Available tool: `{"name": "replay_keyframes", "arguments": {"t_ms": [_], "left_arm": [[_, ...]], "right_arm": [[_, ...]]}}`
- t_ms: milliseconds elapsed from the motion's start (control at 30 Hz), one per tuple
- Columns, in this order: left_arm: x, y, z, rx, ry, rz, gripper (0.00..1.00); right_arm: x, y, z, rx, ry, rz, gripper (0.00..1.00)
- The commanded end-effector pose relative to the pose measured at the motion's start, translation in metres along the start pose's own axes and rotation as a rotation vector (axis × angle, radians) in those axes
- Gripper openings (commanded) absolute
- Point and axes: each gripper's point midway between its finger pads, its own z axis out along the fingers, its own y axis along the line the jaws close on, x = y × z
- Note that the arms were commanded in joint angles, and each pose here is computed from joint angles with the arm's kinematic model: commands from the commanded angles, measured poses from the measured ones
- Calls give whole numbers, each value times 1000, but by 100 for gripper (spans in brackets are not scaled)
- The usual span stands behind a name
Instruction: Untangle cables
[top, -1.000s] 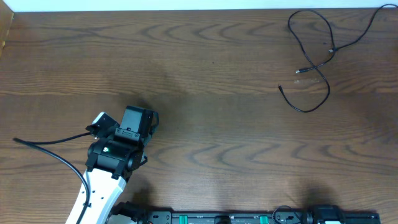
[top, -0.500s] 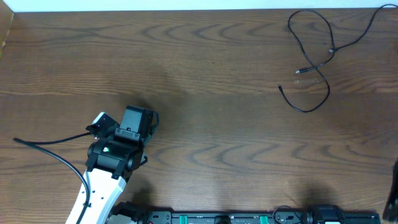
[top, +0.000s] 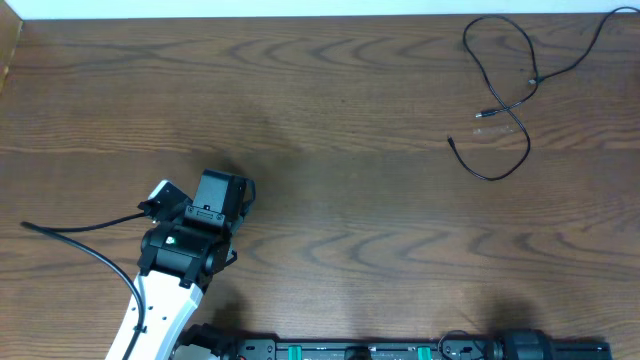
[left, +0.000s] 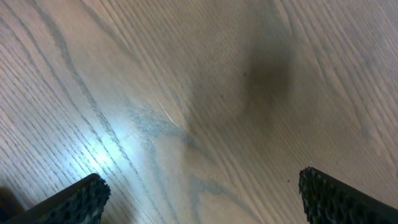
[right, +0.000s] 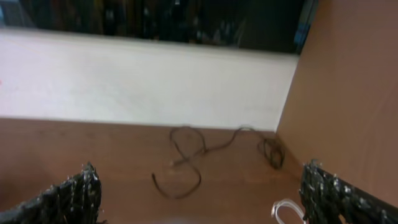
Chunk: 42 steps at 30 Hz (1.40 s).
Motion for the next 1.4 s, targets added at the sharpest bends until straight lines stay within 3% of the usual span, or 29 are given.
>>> {"name": "replay_keyframes", "arguments": {"t_ms": [0,300,733,1367], "left_arm": [[-4,3,0,-10,-21,-13,98],[-4,3,0,-10,-21,-13,98],[-4,3,0,-10,-21,-13,98],[-4,3,0,-10,-21,-13,98]], "right_arm": [[11,3,12,-6,-6,-16,99],[25,35,73,-132,-192,1,99],[67,83,159,-343,-214,47,99],[112,100,212,-392,-271,57,99]]}}
